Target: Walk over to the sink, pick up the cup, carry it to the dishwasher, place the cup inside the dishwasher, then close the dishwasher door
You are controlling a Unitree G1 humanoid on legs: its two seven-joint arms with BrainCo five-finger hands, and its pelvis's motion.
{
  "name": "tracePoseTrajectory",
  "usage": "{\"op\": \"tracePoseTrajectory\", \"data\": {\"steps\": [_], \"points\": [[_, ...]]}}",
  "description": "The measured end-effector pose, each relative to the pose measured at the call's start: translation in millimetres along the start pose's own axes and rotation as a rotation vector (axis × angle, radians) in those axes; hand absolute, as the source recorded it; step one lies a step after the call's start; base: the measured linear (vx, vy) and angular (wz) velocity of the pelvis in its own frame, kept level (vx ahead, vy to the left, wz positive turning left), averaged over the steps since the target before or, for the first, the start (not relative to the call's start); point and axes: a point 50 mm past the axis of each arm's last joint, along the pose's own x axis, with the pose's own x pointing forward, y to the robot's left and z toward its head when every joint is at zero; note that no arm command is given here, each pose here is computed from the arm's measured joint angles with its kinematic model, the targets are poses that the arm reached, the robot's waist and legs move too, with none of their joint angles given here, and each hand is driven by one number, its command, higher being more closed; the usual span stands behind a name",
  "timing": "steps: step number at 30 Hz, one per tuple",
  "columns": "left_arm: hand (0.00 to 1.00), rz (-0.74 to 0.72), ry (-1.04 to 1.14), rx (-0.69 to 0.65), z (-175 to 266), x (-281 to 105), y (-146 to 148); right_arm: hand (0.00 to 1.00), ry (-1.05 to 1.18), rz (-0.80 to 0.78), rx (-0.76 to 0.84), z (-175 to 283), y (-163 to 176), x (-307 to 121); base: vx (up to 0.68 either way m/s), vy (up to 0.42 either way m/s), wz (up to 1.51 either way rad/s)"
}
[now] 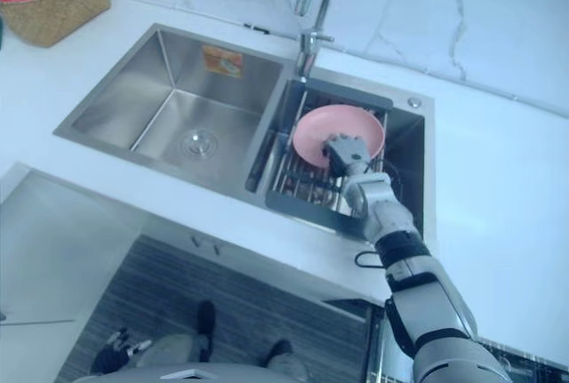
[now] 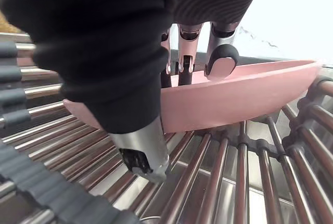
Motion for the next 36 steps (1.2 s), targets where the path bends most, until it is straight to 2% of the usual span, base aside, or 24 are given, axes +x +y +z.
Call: {"op": "tracePoseTrajectory", "data": {"steps": [5,9,14,21,26,27,31,36], "points": [[0.0,0.0,-0.017,0.0,1,0,-1,1.0,-0.035,-0.062,0.089,2,-11,1,0.01,-0.001,-0.04],[0.0,0.002,-0.028,0.0,2,-1,-1,1.0,-0.056,-0.233,0.186,2,-42,2,0.0,0.0,0.0],[0.0,0.006,-0.013,-0.006,-4,-3,-3,1.0,-0.068,-0.311,0.215,2,-54,1,0.0,0.0,0.0],[0.0,0.014,-0.011,-0.012,-6,-4,-4,1.0,-0.073,-0.309,0.217,2,-54,0,0.0,0.0,0.0],[0.0,0.014,-0.01,-0.011,-6,-4,-4,1.0,-0.066,-0.25,0.215,2,-48,-1,0.0,0.0,0.0],[0.0,0.014,-0.01,-0.011,-6,-4,-4,0.0,-0.057,-0.231,0.214,1,-45,-2,0.0,0.0,0.0],[0.0,0.014,-0.006,-0.01,-7,-4,-4,0.0,0.006,-0.129,0.211,-5,-29,-7,0.0,0.0,0.0],[0.0,0.011,-0.004,0.007,-7,-4,-5,0.0,0.02,-0.095,0.202,-7,-23,-8,0.0,0.0,0.0]]}}
